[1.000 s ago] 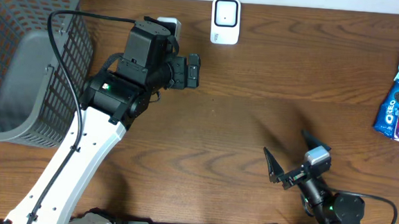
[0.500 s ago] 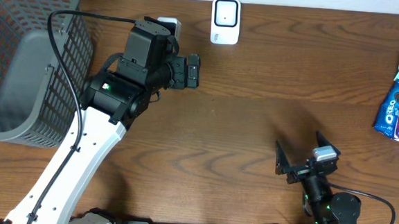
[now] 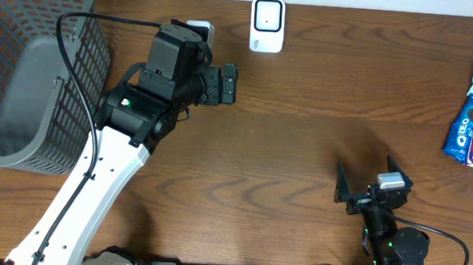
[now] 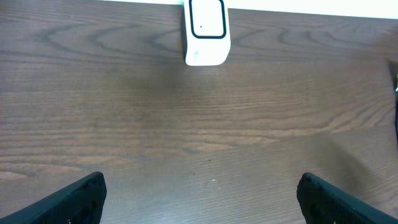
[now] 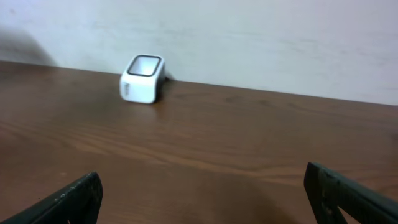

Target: Scan the item barcode

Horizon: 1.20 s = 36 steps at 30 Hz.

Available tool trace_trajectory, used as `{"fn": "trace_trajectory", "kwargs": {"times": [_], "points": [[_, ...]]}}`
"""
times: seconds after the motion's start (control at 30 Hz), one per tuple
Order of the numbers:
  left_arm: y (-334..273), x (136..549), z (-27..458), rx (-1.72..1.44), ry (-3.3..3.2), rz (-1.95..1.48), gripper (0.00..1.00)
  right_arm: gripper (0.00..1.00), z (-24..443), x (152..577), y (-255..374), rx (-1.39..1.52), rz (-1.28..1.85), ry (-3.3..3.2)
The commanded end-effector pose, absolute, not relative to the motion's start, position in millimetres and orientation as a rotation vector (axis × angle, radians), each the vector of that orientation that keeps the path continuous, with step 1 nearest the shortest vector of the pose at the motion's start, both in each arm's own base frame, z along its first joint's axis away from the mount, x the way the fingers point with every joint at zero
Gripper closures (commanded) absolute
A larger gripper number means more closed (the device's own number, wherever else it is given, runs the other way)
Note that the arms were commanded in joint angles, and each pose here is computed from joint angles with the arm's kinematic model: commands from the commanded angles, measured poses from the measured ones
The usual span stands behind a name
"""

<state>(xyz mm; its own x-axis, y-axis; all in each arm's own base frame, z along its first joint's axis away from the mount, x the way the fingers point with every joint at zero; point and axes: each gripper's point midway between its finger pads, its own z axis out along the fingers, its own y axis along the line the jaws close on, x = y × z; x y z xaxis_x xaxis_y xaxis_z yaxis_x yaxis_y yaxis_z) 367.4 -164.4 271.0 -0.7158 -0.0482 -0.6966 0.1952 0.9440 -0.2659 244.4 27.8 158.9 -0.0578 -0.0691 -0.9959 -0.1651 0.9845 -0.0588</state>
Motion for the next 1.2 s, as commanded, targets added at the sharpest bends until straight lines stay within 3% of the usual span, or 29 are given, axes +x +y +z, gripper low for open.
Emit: {"fn": "trace_trajectory", "kwargs": {"times": [0.0,1.17], "points": [[-162.0,370.9,277.7,0.086,2.318,-0.407,0.02,0.01,156.4,245.7,10.3,-0.078,0.023,1.646],[-162.0,370.9,277.7,0.086,2.318,-0.407,0.02,0.01,158.0,245.7,13.8,-0.061,0.07,1.64]]}}
